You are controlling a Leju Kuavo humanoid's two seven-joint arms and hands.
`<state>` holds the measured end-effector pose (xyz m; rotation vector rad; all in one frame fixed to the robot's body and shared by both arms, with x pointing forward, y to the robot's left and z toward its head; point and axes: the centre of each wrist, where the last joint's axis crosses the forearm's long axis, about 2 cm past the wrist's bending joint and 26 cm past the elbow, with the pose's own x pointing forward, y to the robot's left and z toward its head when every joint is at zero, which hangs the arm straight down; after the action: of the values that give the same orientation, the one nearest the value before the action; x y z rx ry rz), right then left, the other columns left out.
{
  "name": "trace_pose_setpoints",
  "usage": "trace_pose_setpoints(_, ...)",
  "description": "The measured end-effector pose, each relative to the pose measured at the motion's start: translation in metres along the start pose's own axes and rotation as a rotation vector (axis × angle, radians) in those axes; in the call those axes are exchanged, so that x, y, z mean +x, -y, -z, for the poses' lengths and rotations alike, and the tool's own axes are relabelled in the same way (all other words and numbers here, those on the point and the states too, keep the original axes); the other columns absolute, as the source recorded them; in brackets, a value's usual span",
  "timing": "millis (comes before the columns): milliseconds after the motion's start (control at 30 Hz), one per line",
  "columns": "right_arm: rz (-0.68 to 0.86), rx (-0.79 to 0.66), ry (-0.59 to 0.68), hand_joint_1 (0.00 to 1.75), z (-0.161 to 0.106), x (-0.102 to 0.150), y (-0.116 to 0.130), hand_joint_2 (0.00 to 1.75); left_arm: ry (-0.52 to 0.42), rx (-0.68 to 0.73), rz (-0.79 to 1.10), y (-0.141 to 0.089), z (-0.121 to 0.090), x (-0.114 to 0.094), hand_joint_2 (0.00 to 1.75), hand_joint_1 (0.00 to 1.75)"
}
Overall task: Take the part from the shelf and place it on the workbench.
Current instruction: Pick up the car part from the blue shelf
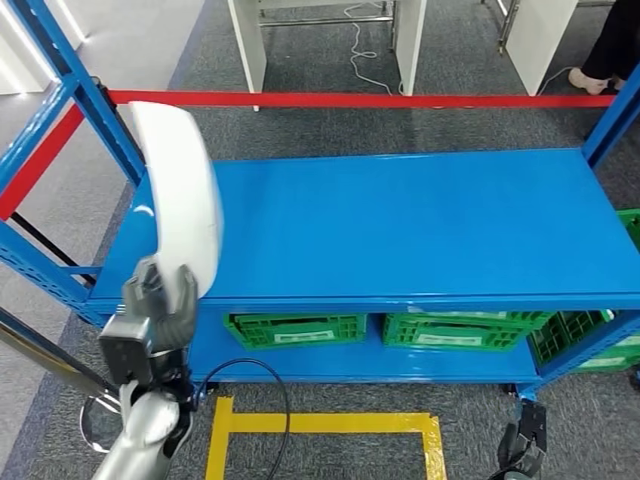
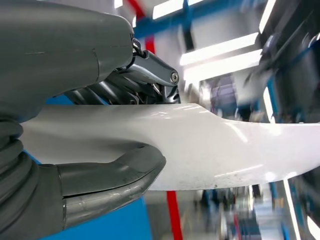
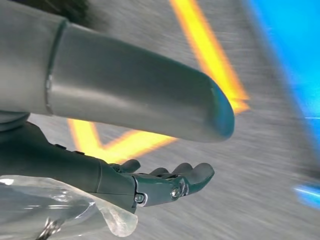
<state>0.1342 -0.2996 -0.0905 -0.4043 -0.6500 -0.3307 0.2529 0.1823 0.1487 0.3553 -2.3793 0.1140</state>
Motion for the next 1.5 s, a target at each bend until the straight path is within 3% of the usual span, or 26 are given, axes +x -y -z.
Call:
trace_pose_setpoints(67, -0.021, 0.014, 0.105, 0.0, -0.016, -0.033, 0.003, 0.0, -0.021, 0.068, 0.056, -0.021, -0.017, 0.01, 1.75, 1.75)
trace_pose_setpoints(133, -0.046, 0.017, 0.118, 0.0, -0.03, -0.059, 0.007, 0.0, -0.045, 0.111, 0.082, -0.038, -0.028, 0.018, 1.75, 1.75)
trace_pose_setpoints(233, -0.083, 0.011, 0.087, 0.0, -0.041, -0.072, 0.003, 0.0, -0.036, 0.142, 0.09, -0.05, -0.03, 0.026, 1.75, 1.75)
trace_pose_setpoints(633, -0.125, -0.014, 0.132, 0.0, -0.046, -0.078, 0.004, 0.0, -0.086, 0.184, 0.028, -0.056, -0.036, 0.034, 1.75, 1.75)
trace_pose_setpoints(1500, -0.083, 0.024, 0.284, 0.0, -0.047, -0.06, -0.014, 0.0, -0.095, 0.179, -0.018, -0.06, -0.034, 0.034, 1.75, 1.75)
